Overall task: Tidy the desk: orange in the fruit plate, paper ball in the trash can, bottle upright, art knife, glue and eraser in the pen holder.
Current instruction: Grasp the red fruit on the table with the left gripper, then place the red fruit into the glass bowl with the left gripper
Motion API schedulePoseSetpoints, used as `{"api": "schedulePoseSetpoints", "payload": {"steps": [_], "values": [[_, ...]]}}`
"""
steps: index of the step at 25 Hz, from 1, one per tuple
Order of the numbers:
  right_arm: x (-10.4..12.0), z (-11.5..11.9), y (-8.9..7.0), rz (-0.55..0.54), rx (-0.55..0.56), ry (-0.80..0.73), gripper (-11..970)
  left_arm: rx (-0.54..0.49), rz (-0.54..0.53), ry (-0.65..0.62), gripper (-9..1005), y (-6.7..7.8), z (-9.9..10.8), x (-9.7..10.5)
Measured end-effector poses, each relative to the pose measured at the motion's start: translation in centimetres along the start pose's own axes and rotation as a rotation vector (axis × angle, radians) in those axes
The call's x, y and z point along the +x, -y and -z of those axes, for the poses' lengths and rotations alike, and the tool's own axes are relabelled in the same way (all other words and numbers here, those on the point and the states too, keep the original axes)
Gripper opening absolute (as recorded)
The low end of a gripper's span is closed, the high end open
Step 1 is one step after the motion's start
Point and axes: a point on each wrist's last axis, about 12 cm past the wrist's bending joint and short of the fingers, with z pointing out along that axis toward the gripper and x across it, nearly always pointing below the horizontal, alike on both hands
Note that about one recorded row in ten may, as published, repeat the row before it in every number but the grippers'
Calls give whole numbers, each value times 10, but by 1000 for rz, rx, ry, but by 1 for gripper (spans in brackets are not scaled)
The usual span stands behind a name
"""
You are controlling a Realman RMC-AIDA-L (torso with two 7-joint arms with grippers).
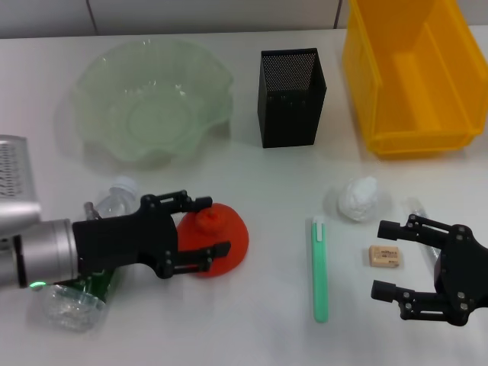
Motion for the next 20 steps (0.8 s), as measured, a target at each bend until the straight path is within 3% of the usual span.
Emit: {"api": "schedulePoseSetpoints", "payload": {"steps": [10,14,20], "values": [[1,0,0,-2,7,-4,831,-78,26,-30,645,-10,-9,3],[2,1,-1,-6,9,-4,831,-68,36,27,334,-8,-5,-3],[2,2,-2,-12,9,3,830,-39,9,162,264,-9,8,-25]]}}
